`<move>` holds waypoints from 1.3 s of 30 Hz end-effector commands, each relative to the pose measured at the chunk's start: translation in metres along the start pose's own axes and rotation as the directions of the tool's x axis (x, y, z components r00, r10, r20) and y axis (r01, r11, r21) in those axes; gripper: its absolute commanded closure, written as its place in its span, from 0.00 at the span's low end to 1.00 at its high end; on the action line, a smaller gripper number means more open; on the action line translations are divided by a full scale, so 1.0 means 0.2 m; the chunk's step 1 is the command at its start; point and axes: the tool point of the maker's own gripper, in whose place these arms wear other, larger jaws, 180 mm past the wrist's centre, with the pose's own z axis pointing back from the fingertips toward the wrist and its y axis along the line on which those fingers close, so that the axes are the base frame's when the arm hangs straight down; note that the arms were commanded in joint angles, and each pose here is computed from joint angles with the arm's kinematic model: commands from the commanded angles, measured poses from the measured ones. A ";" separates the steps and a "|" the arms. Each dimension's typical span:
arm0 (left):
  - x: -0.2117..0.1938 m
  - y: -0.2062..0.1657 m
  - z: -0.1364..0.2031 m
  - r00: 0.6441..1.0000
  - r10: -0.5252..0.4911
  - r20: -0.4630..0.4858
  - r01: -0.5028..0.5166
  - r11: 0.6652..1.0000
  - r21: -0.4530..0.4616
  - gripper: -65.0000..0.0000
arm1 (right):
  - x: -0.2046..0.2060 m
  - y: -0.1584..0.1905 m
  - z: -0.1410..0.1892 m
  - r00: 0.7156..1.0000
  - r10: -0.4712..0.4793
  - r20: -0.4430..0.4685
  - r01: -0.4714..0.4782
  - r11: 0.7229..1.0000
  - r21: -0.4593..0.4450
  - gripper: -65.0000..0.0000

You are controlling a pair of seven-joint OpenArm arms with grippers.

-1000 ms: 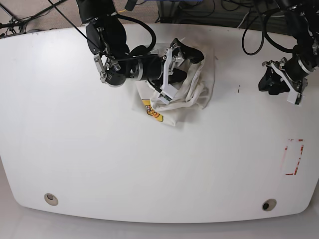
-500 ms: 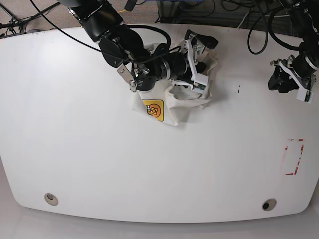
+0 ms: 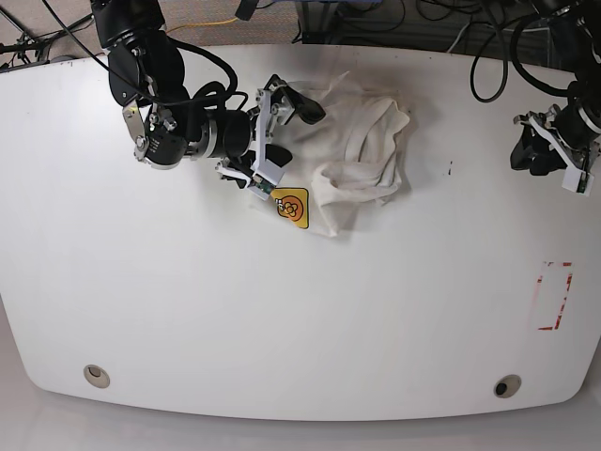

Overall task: Fold the T-shirt properly
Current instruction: 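Shake and spread the shirt with the right gripper, exposing the yellow print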

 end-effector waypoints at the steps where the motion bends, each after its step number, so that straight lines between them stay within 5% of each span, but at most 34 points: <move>1: 0.07 0.00 0.02 0.999 -0.021 0.043 0.021 1.000 0.000 0.63 | 0.09 0.00 0.04 0.997 0.009 0.073 -0.009 1.000 0.000 0.15; 11: 0.06 0.00 0.02 0.999 -0.019 0.040 0.019 1.000 0.001 0.63 | 0.19 -0.11 -0.12 0.996 -0.054 0.066 0.052 0.998 0.042 0.15; 27: 0.01 -0.01 0.03 1.000 -0.022 0.009 0.022 1.000 -0.001 0.63 | 0.63 0.18 -0.60 0.993 0.004 0.116 -0.035 0.963 0.267 0.15; 39: 0.02 -0.29 -0.11 0.953 -0.290 -0.090 0.284 0.956 -0.067 0.63 | 0.53 0.07 -0.30 0.978 0.078 0.194 -0.109 0.982 0.156 0.15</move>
